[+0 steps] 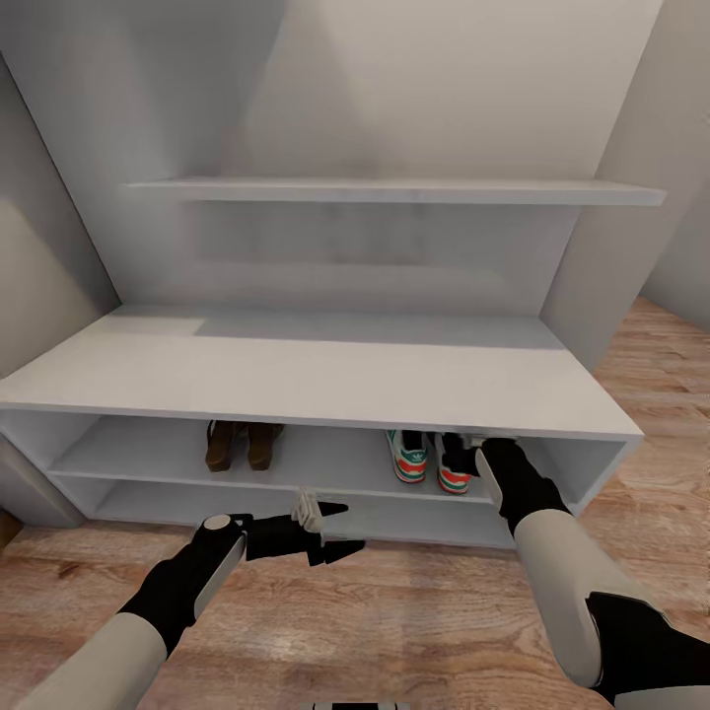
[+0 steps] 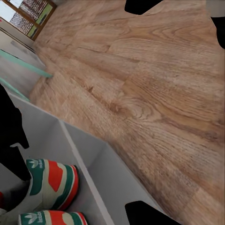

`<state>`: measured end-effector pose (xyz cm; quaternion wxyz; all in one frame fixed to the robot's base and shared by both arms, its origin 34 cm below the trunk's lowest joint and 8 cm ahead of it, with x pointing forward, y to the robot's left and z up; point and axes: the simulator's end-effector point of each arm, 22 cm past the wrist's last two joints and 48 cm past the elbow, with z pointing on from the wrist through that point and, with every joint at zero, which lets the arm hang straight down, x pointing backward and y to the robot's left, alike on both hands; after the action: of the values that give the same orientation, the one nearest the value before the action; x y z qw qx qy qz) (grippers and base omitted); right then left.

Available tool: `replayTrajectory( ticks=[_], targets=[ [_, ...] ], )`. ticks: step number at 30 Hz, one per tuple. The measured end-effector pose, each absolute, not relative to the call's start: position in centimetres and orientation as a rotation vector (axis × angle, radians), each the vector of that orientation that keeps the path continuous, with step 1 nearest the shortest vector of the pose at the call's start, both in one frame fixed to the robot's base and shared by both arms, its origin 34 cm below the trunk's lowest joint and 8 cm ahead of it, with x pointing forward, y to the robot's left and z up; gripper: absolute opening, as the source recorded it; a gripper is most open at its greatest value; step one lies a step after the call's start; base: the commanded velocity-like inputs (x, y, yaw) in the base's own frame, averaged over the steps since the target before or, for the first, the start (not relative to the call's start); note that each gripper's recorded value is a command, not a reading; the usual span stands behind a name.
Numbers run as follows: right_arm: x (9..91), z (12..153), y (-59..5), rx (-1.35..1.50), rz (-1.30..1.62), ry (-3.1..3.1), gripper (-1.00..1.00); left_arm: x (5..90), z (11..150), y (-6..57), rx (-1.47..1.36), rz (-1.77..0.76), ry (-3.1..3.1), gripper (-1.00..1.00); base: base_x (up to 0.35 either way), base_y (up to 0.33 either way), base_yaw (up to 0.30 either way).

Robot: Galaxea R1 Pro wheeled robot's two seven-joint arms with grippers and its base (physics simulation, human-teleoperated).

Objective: Pick up the two gym shoes and the two sandals from the corridor floor and place them onto the hallstand (shoe rack) in the corridor, making sure they are on the rack and not on the floor. Arrange them so the two gym shoes are next to each other and the two sandals are next to each other.

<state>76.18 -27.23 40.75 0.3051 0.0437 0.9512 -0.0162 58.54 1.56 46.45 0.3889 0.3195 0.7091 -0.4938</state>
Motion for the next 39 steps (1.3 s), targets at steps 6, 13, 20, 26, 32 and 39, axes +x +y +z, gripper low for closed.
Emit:
replayTrajectory(
  ticks=[6,13,20,26,32,39],
  targets=[
    [76.2,40.8,-27.3,0.108,-0.054,2.517,1.0,58.5,46.4,1.6,0.813,-1.256,1.803,1.0,-0.304,0.0,0.0],
    [76.2,40.8,-27.3,0.108,-0.054,2.517,1.0,58.5,46.5,1.6,0.812,-1.256,1.803,1.0,-0.333,0.0,0.0],
    [76.2,40.8,-27.3,0.107,-0.054,2.517,1.0,58.5,46.5,1.6,0.813,-1.256,1.803,1.0,-0.337,0.0,0.0],
    [76.2,40.8,-27.3,0.106,-0.055,2.516,1.0,58.5,46.5,1.6,0.813,-1.257,1.803,1.0,-0.338,0.0,0.0],
    [76.7,41.3,-27.4,0.106,-0.055,2.488,1.0,58.6,46.5,1.6,0.812,-1.256,1.803,1.0,-0.283,0.0,0.0],
    [77.4,41.8,-27.4,0.107,-0.054,2.45,1.0,58.6,46.5,1.7,0.811,-1.254,1.803,1.0,-0.046,0.0,0.0]
  ],
)
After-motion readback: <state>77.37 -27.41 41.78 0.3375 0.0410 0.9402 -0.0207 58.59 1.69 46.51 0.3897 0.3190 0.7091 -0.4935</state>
